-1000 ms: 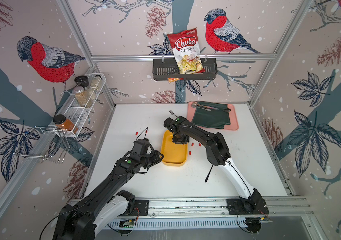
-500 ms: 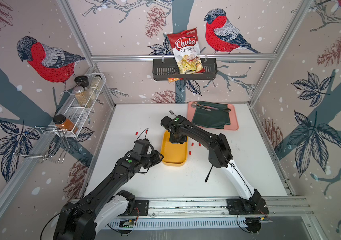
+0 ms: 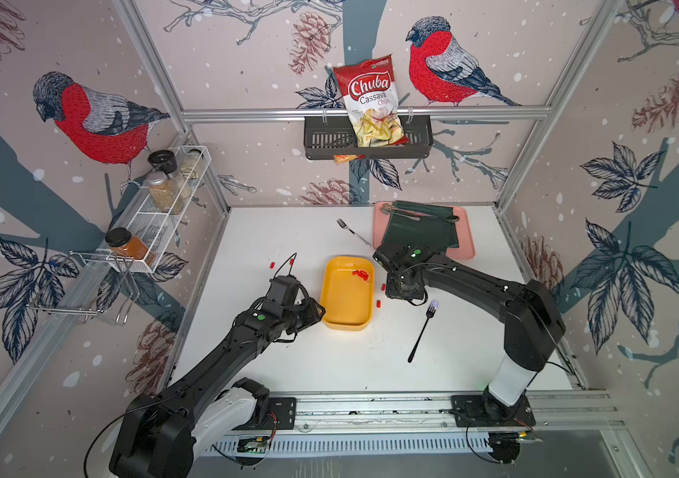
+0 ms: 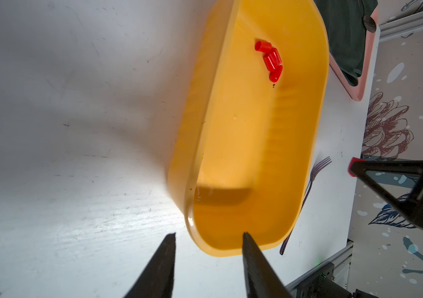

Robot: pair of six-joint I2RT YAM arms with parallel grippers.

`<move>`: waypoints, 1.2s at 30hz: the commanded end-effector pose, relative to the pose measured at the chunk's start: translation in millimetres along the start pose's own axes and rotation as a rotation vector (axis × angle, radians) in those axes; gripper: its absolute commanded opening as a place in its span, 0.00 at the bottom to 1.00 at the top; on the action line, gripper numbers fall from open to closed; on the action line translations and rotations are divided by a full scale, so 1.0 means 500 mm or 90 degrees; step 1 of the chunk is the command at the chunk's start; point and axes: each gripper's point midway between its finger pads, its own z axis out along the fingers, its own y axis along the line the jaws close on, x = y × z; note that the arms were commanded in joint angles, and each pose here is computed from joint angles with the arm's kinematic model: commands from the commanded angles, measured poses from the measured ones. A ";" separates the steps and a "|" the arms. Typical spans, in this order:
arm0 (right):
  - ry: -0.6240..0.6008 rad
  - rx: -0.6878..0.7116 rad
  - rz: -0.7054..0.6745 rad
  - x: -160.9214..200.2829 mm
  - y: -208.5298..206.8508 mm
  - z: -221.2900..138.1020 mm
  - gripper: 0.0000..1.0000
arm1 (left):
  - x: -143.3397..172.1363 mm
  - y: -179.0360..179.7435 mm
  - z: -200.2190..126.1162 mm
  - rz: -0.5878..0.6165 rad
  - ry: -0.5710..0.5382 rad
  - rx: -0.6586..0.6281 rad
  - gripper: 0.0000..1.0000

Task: Take the screw protection sleeves out of the storage box
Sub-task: Place the screw protection sleeve at the center of the board.

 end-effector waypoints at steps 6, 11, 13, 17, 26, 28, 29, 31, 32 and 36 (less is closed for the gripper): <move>-0.055 -0.042 0.010 -0.059 0.015 0.057 0.05 | -0.017 -0.014 -0.004 0.012 -0.019 0.013 0.44; -0.053 -0.019 -0.006 -0.091 -0.009 0.088 0.07 | -0.016 -0.008 -0.007 0.015 -0.023 0.006 0.44; -0.049 -0.005 -0.012 -0.099 -0.023 0.103 0.07 | -0.017 -0.007 -0.008 0.015 -0.025 0.004 0.44; -0.048 0.004 -0.022 -0.110 -0.033 0.126 0.10 | -0.019 -0.009 -0.010 0.014 -0.030 0.006 0.44; -0.032 0.036 -0.034 -0.108 -0.058 0.170 0.14 | -0.031 -0.011 -0.018 0.015 -0.047 0.000 0.44; -0.035 0.026 -0.032 -0.111 -0.056 0.173 0.17 | -0.029 -0.009 -0.017 0.016 -0.044 -0.002 0.44; -0.036 0.031 -0.030 -0.113 -0.060 0.173 0.19 | -0.028 -0.009 -0.017 0.017 -0.044 -0.002 0.44; -0.036 0.033 -0.028 -0.113 -0.064 0.176 0.22 | -0.028 -0.008 -0.016 0.017 -0.044 -0.003 0.44; -0.038 0.033 -0.027 -0.115 -0.064 0.176 0.24 | -0.028 -0.007 -0.016 0.017 -0.044 -0.003 0.44; -0.046 0.030 -0.028 -0.122 -0.065 0.171 0.35 | -0.031 -0.008 -0.015 0.021 -0.046 -0.003 0.45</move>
